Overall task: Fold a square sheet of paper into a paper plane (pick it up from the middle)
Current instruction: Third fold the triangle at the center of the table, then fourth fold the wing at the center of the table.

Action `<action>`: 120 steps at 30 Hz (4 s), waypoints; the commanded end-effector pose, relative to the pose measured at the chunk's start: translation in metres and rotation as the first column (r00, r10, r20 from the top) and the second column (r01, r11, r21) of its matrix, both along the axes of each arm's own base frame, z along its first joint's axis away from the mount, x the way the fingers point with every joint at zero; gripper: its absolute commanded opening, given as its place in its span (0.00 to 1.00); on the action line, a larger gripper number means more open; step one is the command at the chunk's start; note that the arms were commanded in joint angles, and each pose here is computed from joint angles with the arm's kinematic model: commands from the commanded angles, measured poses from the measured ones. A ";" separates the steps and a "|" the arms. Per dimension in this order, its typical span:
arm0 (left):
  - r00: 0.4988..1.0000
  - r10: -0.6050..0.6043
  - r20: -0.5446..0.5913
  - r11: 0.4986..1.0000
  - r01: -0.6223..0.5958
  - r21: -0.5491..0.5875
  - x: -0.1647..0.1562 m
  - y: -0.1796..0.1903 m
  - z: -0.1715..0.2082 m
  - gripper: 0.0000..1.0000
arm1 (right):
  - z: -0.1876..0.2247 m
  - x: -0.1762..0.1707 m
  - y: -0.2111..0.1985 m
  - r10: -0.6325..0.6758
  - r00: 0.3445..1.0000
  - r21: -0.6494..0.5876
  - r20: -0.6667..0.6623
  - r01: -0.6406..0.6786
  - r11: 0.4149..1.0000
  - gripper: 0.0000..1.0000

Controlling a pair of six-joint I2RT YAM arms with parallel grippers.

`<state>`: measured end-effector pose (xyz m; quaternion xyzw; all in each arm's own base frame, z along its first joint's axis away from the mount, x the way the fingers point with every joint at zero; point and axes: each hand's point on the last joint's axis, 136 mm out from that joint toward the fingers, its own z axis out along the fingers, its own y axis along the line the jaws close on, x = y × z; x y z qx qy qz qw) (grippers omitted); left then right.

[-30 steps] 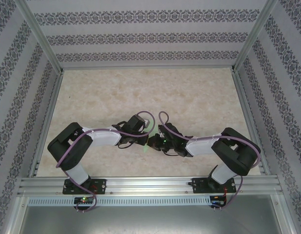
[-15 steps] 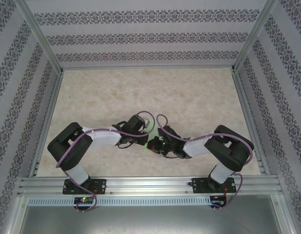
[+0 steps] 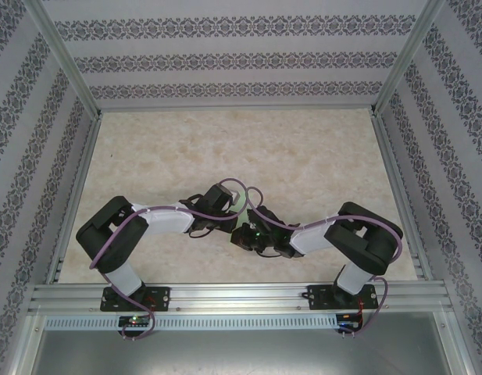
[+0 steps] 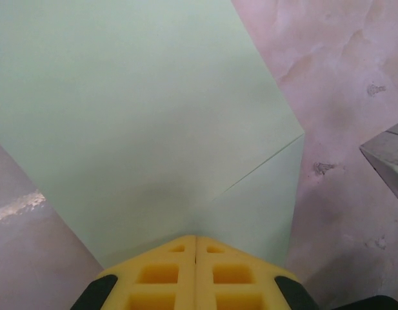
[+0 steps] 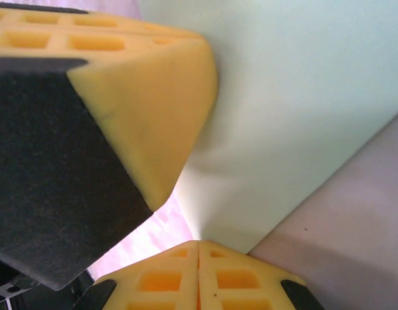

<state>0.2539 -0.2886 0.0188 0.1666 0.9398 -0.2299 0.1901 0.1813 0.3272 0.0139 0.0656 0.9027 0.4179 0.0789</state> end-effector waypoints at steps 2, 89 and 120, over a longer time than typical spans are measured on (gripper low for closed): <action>1.000 -0.018 -0.001 0.999 0.018 0.039 -0.005 0.007 -0.007 0.06 | -0.007 -0.003 -0.002 -0.007 1.000 -0.023 0.006 0.007 1.000 0.07; 0.993 0.031 0.112 0.996 -0.022 -0.086 -0.013 0.023 0.064 0.11 | 0.032 0.088 -0.025 0.241 0.954 -0.016 0.178 -0.242 0.970 0.40; 0.948 0.022 0.317 0.915 -0.147 0.375 -0.033 0.018 0.022 0.37 | 0.050 0.103 -0.006 0.229 0.963 0.071 0.142 -0.240 0.968 0.29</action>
